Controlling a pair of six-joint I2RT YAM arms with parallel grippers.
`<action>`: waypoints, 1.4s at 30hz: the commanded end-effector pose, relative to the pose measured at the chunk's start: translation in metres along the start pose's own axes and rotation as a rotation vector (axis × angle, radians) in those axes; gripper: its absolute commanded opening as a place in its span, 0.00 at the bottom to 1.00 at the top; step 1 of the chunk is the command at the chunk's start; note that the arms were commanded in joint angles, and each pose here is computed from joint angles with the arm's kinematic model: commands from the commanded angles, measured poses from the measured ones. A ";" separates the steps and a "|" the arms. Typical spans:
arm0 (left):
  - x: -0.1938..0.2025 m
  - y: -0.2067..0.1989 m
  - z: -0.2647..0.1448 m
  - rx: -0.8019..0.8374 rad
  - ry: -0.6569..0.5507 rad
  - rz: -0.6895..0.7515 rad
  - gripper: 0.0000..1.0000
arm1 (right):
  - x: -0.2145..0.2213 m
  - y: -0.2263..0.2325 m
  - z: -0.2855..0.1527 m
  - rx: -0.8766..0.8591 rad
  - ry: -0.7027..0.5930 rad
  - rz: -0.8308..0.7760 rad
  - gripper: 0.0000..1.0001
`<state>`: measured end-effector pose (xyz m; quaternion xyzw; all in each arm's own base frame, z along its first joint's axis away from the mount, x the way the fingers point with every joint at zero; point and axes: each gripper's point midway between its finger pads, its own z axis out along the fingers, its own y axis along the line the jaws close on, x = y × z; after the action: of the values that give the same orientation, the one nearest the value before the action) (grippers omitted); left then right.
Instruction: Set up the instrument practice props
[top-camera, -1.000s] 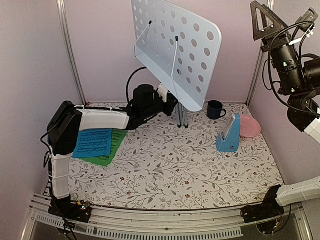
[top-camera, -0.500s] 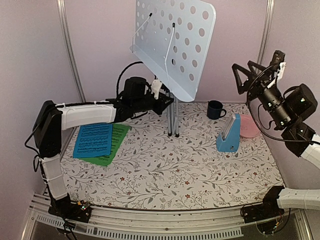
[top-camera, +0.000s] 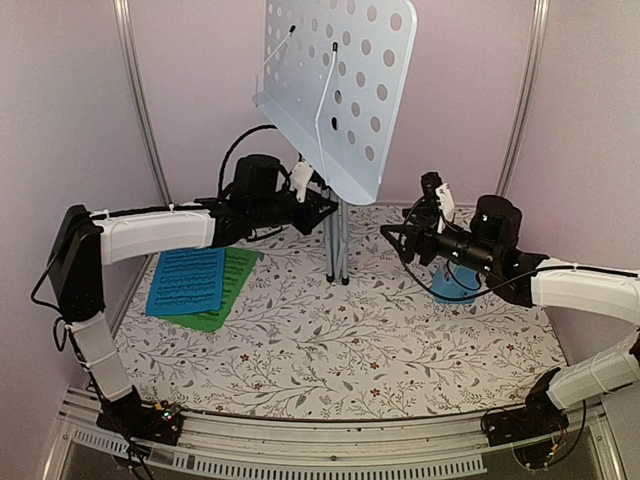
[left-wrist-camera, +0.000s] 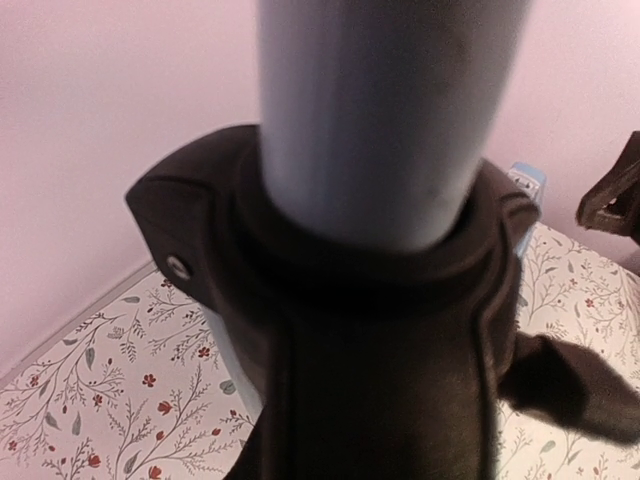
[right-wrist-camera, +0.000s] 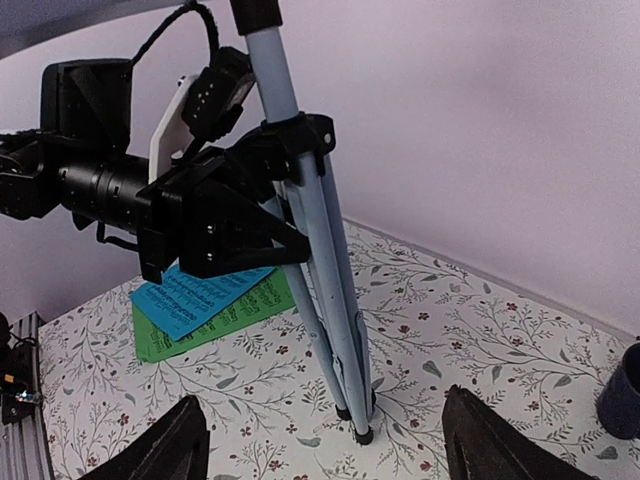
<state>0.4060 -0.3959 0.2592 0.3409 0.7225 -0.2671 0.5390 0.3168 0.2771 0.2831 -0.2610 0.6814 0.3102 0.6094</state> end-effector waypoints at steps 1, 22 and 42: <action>-0.099 -0.006 -0.048 0.015 -0.290 0.057 0.00 | -0.009 0.022 0.028 -0.166 -0.017 -0.038 0.81; -0.104 -0.015 -0.056 0.058 -0.298 0.063 0.00 | 0.030 0.017 0.121 -0.274 0.087 -0.086 0.60; -0.105 -0.012 -0.054 0.043 -0.274 0.085 0.00 | 0.047 0.006 0.136 -0.231 0.125 -0.088 0.05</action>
<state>0.3921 -0.3923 0.2591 0.3616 0.7176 -0.2734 0.5286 0.3895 0.3846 0.2224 -0.3945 0.6574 0.3464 0.5405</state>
